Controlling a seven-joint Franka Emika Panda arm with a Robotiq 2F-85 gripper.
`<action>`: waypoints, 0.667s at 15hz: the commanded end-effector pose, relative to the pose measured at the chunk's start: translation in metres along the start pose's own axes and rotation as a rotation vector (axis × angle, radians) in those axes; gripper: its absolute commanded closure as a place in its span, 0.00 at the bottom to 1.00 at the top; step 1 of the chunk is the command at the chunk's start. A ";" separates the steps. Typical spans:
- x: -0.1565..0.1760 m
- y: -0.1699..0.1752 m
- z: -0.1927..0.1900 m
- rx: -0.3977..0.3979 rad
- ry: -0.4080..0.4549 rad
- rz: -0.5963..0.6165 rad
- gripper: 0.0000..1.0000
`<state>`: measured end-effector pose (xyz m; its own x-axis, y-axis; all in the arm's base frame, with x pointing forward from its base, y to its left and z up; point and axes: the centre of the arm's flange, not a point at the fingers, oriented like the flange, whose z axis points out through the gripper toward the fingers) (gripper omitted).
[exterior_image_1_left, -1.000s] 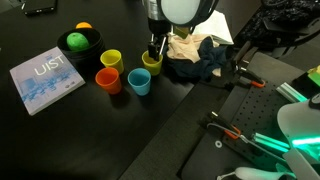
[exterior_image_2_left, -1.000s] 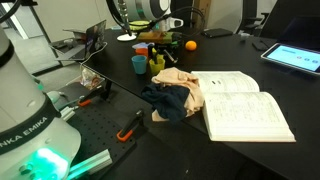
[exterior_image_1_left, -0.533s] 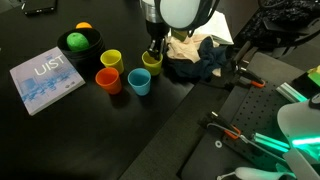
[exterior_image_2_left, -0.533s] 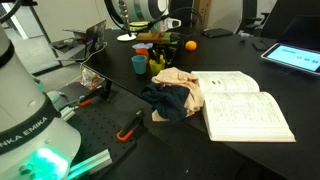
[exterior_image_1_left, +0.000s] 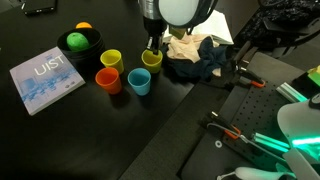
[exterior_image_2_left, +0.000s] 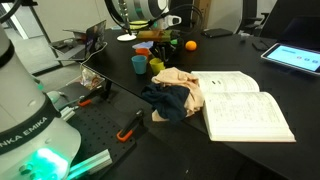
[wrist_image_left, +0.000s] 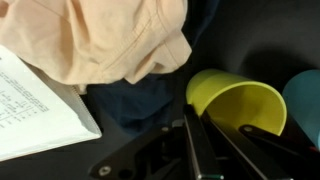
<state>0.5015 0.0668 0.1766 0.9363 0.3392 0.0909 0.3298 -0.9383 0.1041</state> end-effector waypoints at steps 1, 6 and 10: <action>0.003 0.000 0.002 -0.010 0.022 0.009 0.99; 0.012 0.004 -0.011 -0.016 0.038 0.003 0.99; 0.022 0.007 -0.026 0.004 0.040 0.007 0.99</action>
<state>0.5126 0.0675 0.1850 0.9347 0.3364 0.1151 0.3247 -0.9395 0.1089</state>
